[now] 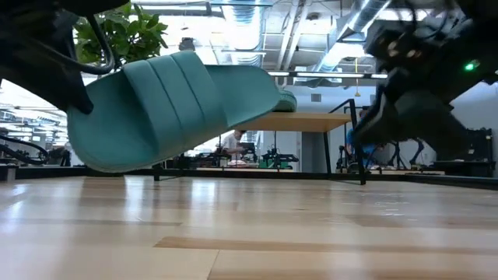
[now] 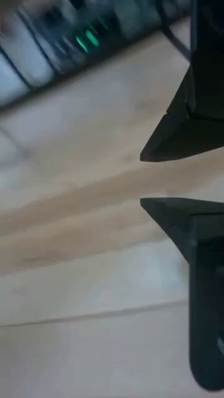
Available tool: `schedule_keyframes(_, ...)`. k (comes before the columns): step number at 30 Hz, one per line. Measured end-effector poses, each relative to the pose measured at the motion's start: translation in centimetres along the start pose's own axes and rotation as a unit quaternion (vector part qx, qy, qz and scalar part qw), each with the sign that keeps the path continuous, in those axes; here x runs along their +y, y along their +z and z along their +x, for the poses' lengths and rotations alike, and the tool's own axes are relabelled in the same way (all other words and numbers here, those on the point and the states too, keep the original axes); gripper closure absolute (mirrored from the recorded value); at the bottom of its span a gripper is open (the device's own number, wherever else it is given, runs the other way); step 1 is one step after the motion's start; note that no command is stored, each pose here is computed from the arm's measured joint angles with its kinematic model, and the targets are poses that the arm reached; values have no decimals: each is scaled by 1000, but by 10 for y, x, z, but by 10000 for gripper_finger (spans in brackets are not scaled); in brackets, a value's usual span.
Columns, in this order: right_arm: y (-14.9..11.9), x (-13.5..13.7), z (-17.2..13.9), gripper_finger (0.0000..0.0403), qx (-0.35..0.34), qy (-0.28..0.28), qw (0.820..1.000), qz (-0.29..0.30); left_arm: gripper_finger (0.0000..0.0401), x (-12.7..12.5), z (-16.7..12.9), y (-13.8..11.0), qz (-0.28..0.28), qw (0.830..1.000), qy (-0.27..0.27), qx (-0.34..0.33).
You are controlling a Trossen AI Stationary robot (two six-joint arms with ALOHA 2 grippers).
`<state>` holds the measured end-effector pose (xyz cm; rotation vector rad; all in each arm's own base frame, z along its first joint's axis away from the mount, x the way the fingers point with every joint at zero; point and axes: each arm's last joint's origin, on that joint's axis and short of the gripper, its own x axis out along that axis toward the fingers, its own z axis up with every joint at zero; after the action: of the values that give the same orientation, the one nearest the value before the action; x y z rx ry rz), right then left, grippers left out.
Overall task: Pick and place slides into the shelf
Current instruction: Put the green pair of slippers on the shelf
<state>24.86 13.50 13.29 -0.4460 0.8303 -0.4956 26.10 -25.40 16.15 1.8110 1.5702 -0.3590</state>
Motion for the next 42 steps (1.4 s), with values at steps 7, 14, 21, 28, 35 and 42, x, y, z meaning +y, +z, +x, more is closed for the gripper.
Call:
schedule_keyframes(7, 0, 18, -32, 340, -113, -76, 986, -101, 401, -4, -4, 2, 36, 999, -7, -8)
schedule_keyframes(14, 12, 39, -63, 377, -200, -71, 963, -169, 401, -6, -7, 6, 48, 999, 2, -21)
schedule_keyframes(21, 40, 46, -79, 400, -297, 14, 933, -202, 401, -6, -7, 8, 68, 997, 7, -29)
schedule_keyframes(28, 58, 36, -69, 400, -314, 6, 934, -169, 401, -6, -7, 7, 80, 996, 9, -22)
schedule_keyframes(35, 70, 24, -52, 400, -285, -31, 933, -216, 401, -7, -8, 7, 122, 992, 11, -21)
schedule_keyframes(42, 78, 18, -44, 381, -270, -49, 932, -238, 401, -7, -10, 7, 136, 990, 24, -14)
